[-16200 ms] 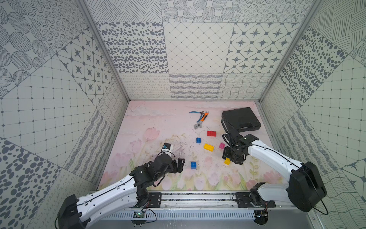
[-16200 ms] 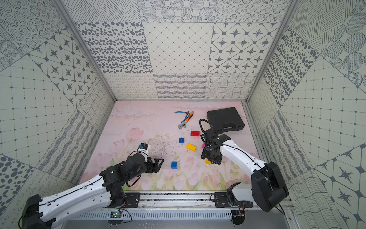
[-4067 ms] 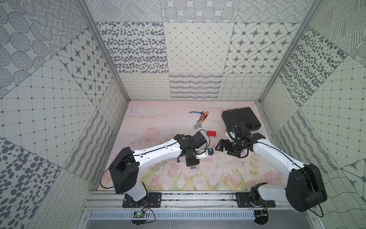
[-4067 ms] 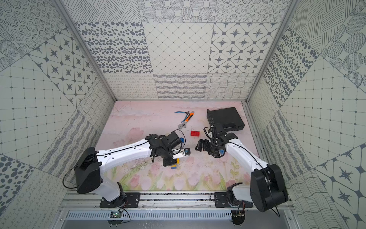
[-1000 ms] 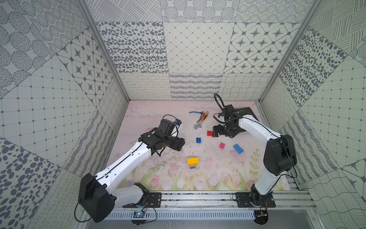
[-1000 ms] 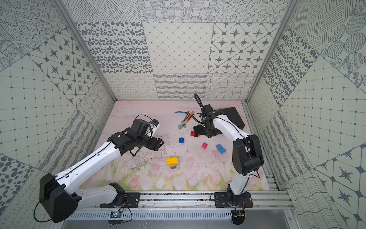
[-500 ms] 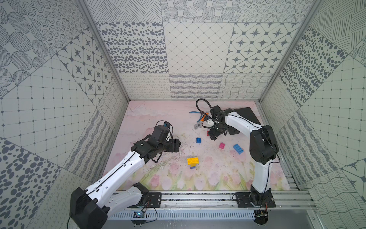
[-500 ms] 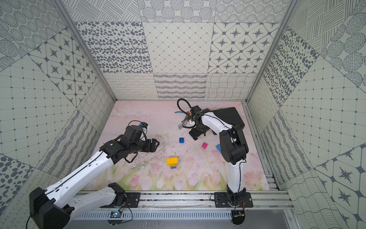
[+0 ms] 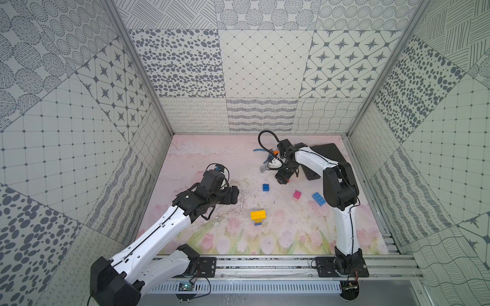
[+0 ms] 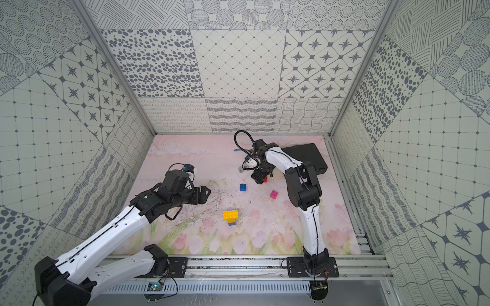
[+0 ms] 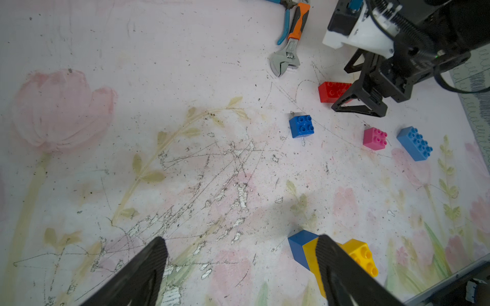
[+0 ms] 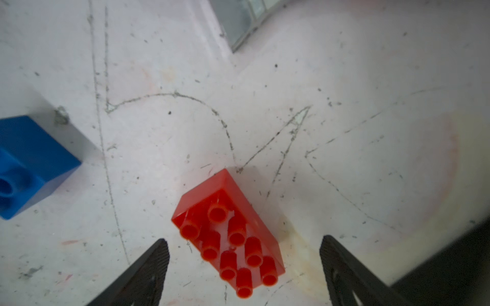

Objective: Assemble a spoon with lego
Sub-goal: Pick up the lego brick from the center of the board.

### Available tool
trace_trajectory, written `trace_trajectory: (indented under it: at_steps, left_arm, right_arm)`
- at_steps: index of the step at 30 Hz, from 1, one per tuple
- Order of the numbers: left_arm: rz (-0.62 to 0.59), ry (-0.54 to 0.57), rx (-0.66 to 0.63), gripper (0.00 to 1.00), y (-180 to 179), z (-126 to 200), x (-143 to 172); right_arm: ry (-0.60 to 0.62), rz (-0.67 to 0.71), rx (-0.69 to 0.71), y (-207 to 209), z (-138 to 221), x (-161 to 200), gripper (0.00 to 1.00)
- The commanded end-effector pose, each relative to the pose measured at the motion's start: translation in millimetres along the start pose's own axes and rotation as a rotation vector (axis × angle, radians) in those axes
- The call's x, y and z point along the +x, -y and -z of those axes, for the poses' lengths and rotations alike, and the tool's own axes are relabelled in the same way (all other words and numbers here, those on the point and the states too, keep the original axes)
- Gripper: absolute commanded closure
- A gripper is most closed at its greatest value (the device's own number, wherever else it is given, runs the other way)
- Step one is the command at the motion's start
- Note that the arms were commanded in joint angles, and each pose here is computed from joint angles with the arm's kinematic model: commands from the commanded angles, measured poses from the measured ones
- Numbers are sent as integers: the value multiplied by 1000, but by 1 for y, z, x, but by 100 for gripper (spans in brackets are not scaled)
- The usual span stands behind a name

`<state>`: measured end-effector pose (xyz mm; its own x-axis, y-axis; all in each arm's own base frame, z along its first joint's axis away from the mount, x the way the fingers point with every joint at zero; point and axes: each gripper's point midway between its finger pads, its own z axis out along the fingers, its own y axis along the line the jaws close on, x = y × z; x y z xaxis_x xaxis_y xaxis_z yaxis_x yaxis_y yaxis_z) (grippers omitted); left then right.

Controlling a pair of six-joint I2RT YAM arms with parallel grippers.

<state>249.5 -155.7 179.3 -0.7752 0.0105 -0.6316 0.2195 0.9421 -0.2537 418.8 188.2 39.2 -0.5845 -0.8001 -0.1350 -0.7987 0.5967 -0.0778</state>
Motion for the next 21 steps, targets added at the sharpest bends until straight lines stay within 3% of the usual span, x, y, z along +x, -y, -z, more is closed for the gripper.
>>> trace_trajectory:
  at_steps: [1,9,21]
  left_arm:
    - [2,49,-32,10,-9,3,-10]
    - [-2,58,-34,10,-10,6,-11]
    - [1,66,-33,10,-13,13,-6]
  right_arm:
    - [18,23,0,9,0,-3,10]
    - [45,10,-40,6,4,-9,25]
    - [-11,-4,-82,-6,4,-7,33]
